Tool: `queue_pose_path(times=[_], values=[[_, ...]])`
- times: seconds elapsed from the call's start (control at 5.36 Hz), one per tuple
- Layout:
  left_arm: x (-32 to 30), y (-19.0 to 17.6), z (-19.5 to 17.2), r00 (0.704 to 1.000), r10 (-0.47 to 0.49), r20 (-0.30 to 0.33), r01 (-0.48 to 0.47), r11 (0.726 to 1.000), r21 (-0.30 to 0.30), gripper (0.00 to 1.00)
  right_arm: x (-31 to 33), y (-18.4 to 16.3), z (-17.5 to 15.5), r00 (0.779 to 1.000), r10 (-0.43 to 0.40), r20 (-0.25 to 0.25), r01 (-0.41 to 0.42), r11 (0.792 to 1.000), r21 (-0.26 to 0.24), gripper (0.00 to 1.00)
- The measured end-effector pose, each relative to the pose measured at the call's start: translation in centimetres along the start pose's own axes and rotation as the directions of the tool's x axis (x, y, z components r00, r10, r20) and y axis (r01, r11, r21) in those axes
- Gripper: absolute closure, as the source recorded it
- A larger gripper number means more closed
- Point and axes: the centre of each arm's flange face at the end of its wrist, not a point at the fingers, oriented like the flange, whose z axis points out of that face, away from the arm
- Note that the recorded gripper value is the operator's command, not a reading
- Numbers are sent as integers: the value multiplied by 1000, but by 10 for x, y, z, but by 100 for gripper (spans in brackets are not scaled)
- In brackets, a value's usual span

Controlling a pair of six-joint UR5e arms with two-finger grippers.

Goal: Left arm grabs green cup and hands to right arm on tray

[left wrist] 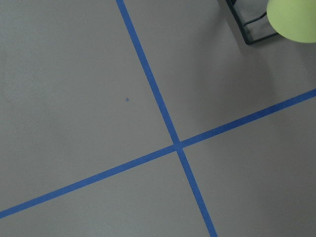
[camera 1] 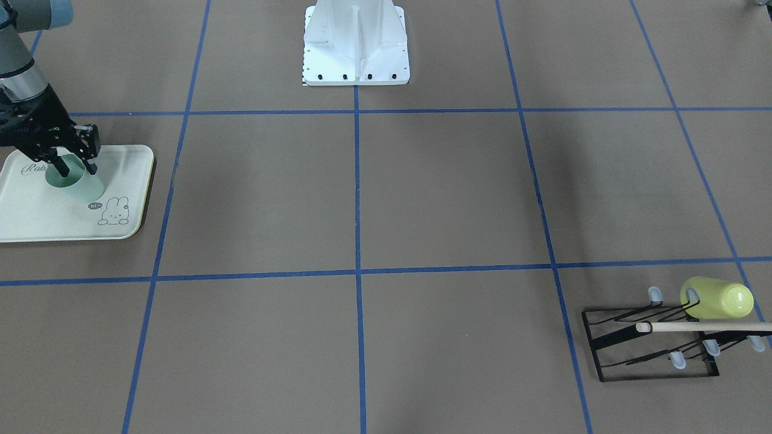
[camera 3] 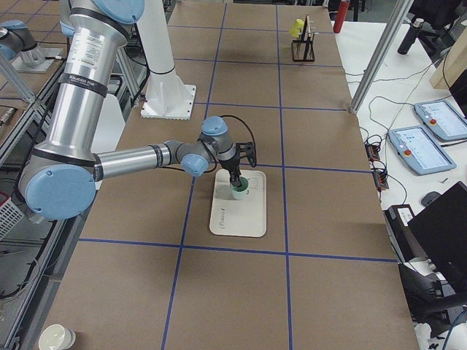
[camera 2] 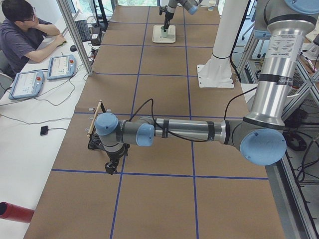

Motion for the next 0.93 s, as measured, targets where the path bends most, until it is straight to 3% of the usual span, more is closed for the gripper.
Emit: queue_pose_path(times=[0.37, 0.93], values=[[1, 0, -1, 1000, 2, -3, -2, 1000, 3, 0, 13, -15, -15, 1000, 16, 22, -15, 999, -41, 0], [0, 5, 0, 1000, 4, -6, -4, 1000, 5, 0, 87, -86, -65, 996, -85, 7, 86, 987, -138, 0]])
